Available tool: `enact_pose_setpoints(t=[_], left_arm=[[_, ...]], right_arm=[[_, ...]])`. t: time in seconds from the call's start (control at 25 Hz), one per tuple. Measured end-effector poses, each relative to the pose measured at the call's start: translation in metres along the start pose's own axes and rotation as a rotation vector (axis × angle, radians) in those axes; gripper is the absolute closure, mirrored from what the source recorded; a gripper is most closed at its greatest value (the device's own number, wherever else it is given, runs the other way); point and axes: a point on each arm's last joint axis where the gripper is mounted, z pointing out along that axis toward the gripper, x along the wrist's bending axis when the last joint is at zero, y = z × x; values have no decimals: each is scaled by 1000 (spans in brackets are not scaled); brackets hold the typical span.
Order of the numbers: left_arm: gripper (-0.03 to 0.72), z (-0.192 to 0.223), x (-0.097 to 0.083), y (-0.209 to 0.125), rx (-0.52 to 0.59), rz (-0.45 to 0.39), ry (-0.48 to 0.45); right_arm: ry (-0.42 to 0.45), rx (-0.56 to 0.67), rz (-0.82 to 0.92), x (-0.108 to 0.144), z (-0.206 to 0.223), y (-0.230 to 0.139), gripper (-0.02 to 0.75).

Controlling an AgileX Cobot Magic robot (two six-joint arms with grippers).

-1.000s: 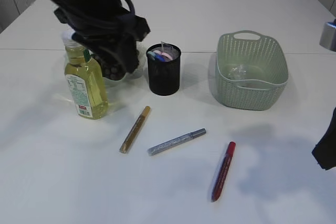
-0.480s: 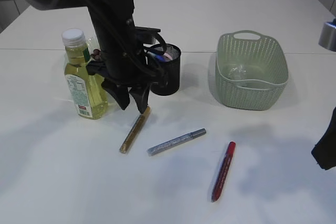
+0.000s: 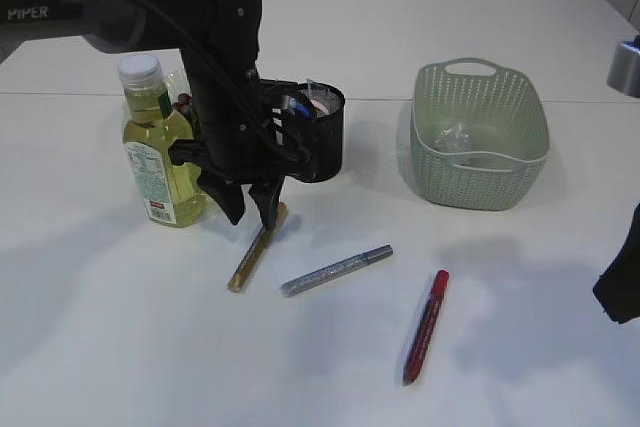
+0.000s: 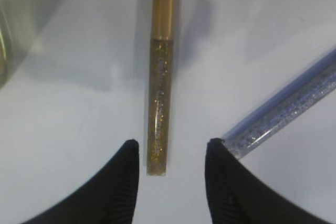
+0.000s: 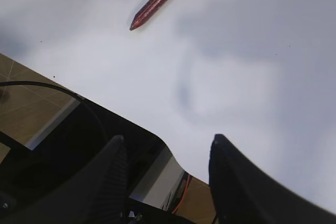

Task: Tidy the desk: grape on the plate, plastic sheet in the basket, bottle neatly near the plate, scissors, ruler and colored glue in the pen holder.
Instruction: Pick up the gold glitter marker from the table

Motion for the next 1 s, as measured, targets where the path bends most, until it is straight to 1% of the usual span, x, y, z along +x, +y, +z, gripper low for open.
enact_pose_setpoints(t=[0.12,0.28,0.56,1.0], left_arm=[[380,2,-1,4,-9,0,-3],[380,3,-3,10,-26,3,-4],[380,25,0,11,31,3,23],[380,42,1,12,58,18,38]], right_arm=[[0,0,0,0,0,0,335],[21,-4,7,2,0,0,336],[41,-11,14,4,0,1,336],[43,-11,15,4,0,1,336]])
